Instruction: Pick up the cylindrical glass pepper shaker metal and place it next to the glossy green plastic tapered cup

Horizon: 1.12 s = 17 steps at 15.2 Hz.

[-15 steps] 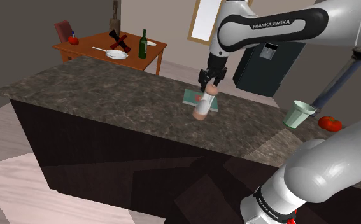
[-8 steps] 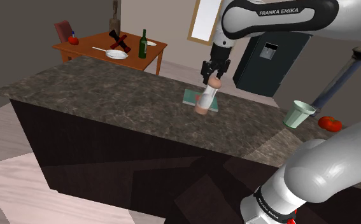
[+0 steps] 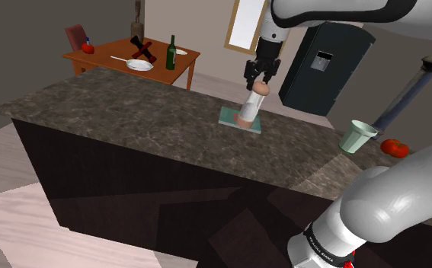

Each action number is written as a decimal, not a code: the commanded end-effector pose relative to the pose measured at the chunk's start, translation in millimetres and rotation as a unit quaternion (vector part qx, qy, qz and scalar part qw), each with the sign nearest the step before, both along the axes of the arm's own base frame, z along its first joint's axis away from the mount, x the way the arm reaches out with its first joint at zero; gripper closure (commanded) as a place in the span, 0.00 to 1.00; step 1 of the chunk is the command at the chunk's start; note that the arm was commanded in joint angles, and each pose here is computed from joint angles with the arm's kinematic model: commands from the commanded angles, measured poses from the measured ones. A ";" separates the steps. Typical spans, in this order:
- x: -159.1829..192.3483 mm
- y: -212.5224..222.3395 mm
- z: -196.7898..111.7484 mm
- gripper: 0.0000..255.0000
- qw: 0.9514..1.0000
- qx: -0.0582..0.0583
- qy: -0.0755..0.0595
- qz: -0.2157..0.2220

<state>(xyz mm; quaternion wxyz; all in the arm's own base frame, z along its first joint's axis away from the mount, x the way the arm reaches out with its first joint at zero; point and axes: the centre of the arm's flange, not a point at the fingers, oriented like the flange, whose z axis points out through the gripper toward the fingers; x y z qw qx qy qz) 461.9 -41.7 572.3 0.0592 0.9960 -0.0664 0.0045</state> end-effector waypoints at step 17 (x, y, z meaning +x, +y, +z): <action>-0.4 -0.9 95.4 1.00 1.000 0.000 0.000 0.000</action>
